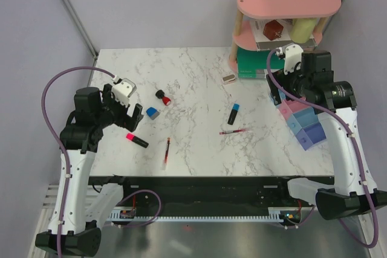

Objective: Sort the stationery into containers
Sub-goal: Pick up the stapler from the center of the board.

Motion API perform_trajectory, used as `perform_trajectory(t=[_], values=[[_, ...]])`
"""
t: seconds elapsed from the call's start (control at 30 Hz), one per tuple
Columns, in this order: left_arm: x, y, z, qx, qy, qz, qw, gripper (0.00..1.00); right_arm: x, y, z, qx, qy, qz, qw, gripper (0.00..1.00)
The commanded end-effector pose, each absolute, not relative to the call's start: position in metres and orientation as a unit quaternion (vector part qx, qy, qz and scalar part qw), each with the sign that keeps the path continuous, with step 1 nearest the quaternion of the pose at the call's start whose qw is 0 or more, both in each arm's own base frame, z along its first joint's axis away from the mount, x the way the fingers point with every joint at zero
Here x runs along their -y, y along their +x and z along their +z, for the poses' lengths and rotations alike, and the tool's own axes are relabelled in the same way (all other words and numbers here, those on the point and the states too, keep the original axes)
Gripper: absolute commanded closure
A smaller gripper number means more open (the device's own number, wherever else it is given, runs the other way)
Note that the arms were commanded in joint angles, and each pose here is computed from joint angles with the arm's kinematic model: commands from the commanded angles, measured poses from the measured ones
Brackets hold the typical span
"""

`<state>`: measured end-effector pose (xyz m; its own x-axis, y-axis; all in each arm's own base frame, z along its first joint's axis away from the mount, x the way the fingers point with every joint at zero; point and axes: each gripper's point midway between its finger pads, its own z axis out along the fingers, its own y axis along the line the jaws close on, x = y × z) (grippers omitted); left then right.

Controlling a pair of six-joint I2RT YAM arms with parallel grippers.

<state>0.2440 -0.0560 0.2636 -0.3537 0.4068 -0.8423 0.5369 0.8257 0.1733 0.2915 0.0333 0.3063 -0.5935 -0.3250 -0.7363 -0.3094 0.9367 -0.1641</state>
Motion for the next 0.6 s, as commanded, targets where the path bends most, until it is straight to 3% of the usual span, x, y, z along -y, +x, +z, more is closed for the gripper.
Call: perform_trajectory(t=[0.0, 0.33, 0.57], values=[[0.060, 0.243, 0.272, -0.811, 0.298, -0.074, 0.498, 0.00, -0.037, 0.293, 0.319, -0.879, -0.172, 0.002, 0.445, 0.02], [0.062, 0.244, 0.270, -0.811, 0.304, -0.078, 0.494, 0.00, -0.044, 0.290, 0.310, -0.874, -0.209, 0.013, 0.438, 0.02], [0.072, 0.245, 0.262, -0.799, 0.342, -0.100, 0.484, 0.00, -0.077, 0.297, 0.276, -0.858, -0.345, 0.047, 0.378, 0.02]])
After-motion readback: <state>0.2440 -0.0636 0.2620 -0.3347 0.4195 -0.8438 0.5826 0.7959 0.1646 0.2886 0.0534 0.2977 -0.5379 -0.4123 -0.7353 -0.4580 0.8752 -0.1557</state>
